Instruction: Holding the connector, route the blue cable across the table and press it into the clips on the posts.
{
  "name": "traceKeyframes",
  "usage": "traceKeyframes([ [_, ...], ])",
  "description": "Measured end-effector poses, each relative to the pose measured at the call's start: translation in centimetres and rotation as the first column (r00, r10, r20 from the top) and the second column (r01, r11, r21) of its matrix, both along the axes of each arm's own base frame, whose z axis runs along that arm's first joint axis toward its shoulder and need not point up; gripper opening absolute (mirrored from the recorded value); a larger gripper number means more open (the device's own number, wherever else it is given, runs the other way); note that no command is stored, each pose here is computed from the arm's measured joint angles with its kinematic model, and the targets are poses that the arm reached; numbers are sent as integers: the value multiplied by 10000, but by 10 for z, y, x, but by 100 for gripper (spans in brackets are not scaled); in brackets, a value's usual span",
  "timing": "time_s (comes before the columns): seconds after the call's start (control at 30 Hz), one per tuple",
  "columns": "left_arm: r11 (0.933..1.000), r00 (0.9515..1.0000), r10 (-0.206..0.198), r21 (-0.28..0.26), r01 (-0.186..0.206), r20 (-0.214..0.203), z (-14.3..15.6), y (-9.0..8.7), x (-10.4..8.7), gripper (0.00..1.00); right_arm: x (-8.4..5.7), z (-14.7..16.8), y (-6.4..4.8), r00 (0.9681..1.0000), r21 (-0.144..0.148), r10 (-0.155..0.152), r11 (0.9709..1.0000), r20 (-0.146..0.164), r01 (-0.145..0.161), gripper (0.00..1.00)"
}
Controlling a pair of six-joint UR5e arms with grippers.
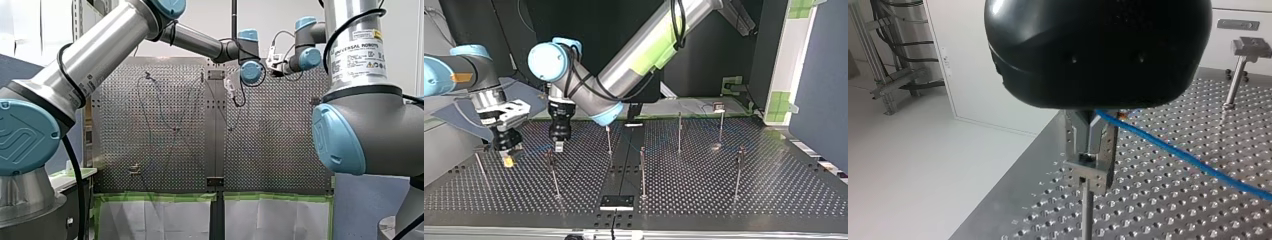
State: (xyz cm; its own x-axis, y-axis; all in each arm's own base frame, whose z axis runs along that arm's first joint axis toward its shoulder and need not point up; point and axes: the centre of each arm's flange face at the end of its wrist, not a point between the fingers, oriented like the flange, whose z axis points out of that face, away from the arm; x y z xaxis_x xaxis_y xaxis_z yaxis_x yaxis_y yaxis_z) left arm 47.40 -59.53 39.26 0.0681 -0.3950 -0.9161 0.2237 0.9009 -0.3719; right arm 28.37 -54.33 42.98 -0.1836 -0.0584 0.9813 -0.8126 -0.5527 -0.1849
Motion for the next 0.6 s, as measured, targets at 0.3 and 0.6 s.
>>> traceKeyframes([
  [0.3, 9999, 9999, 130, 6, -130, 4, 1, 6, 8, 0, 0, 17, 3, 9999, -196, 96, 9998, 51, -95, 0],
  [0.6, 9999, 10000, -16, 102, 16, -25, -6, 11, 19, 0, 0, 8, -1, 9999, -20, 137, 9999, 56, -137, 0],
])
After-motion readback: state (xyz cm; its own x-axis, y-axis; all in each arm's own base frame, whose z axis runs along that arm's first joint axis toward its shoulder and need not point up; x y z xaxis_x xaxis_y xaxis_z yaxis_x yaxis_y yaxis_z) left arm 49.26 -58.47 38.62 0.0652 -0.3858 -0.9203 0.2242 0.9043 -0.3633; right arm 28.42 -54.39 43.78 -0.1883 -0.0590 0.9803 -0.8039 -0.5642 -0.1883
